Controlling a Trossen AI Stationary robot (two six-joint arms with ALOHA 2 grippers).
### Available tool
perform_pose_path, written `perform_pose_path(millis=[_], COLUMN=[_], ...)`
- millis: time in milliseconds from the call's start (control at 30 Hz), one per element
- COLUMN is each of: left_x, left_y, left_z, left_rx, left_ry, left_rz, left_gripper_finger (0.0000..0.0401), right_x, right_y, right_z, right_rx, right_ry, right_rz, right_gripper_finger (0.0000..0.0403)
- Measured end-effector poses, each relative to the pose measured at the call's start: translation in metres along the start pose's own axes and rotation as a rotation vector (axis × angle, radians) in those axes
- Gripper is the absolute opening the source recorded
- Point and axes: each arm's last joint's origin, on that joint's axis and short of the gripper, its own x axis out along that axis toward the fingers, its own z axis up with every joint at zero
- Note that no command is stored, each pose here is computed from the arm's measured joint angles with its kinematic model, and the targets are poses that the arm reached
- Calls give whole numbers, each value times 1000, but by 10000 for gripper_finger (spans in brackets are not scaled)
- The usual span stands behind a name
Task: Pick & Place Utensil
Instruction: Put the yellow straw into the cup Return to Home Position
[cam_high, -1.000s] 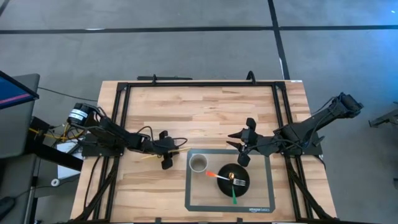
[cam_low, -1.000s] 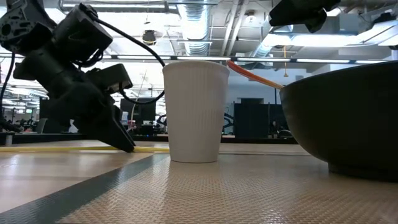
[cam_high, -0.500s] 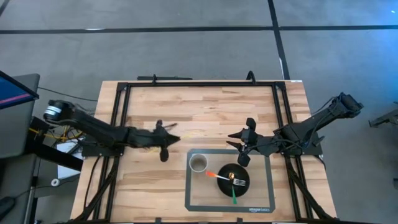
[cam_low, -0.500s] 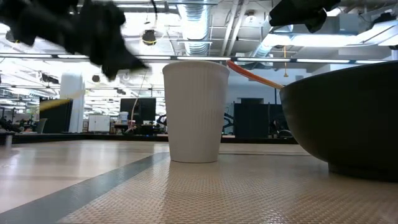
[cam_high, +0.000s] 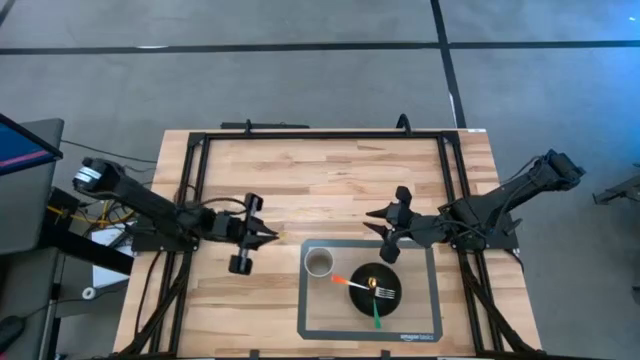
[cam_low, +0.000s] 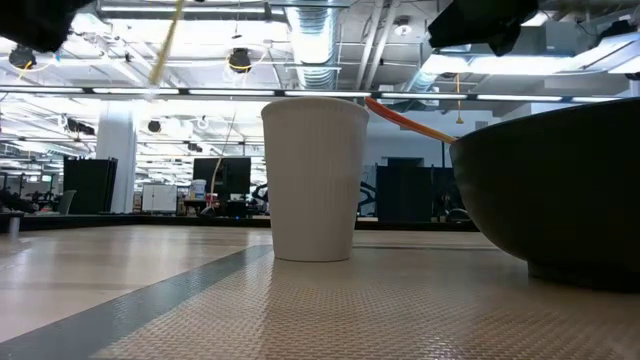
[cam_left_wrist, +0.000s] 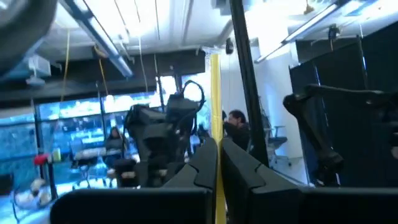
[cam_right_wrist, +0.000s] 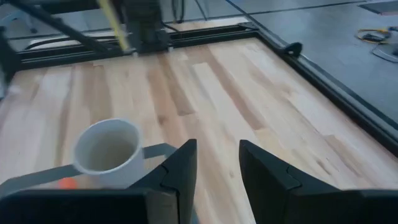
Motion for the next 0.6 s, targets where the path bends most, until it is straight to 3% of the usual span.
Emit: perform_pose_path(millis=[267, 600], left_x=[57, 110], left_y=[-16, -27], left_z=[-27, -72], left_rx=[12, 21], left_ry=[-167, -130], left_rz=[-180, -181], left_gripper_finger=[9, 9], right_x=[10, 14], right_y=[-14, -20], right_z=[4, 5], right_rx=[57, 70], right_ry=[0, 7], right_rz=[-70, -82], right_gripper_finger=[113, 113])
